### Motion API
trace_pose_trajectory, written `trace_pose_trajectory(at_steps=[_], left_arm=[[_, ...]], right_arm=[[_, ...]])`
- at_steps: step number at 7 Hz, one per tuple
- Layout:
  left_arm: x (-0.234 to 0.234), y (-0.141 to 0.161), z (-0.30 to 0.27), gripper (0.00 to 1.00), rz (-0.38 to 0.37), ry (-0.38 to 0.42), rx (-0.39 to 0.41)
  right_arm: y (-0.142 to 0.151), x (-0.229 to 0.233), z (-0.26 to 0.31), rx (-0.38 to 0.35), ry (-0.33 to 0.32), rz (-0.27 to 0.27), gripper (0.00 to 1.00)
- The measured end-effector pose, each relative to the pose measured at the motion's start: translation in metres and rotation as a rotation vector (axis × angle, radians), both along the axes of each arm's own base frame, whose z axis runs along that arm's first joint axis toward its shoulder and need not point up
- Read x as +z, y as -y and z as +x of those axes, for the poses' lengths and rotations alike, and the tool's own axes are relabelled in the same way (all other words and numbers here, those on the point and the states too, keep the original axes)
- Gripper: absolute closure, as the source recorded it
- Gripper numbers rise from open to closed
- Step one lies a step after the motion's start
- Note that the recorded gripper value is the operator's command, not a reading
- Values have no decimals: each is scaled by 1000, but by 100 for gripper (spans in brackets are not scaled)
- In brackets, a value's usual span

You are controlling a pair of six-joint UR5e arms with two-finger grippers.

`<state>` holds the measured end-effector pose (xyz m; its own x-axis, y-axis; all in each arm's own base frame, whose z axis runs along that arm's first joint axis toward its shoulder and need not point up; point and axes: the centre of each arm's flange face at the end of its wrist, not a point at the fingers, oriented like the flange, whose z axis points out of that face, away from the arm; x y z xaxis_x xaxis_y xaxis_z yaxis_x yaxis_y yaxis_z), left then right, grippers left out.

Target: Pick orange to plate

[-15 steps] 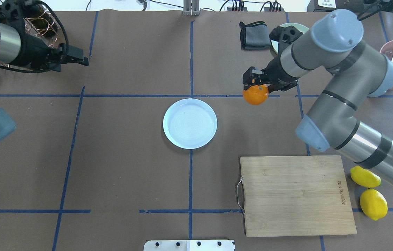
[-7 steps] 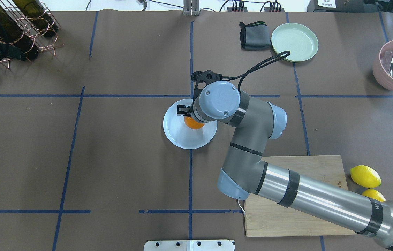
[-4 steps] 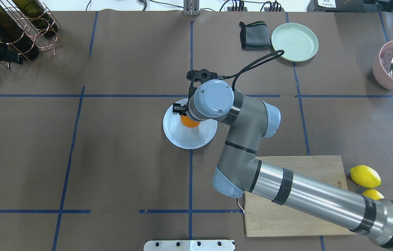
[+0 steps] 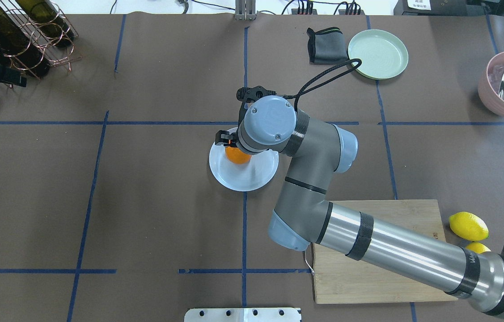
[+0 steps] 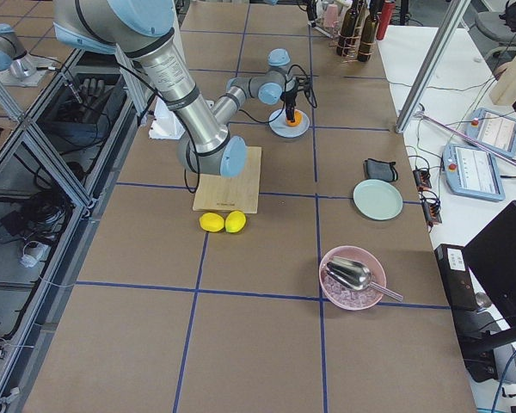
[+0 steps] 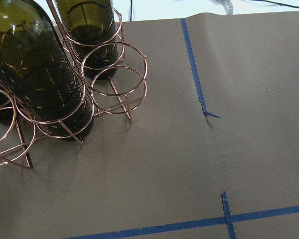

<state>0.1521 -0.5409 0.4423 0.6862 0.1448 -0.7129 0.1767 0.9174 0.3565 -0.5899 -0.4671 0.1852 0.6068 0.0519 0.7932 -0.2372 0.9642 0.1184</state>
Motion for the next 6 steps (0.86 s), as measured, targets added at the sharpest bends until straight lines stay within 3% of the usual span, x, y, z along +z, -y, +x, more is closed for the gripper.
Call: trace_pose_trajectory(at_steps=[2, 3, 4, 6], left_arm=[[12, 4, -24, 0, 54, 128, 105], [23, 7, -48, 0, 80, 189, 147], [36, 8, -72, 0, 85, 230, 166], [57, 6, -121, 0, 48, 272, 209]], right_arm=[[3, -14, 57, -51, -128, -24, 0], [5, -9, 100, -88, -201, -5, 0], [13, 6, 150, -125, -237, 15, 0], [47, 52, 262, -206, -238, 38, 0]])
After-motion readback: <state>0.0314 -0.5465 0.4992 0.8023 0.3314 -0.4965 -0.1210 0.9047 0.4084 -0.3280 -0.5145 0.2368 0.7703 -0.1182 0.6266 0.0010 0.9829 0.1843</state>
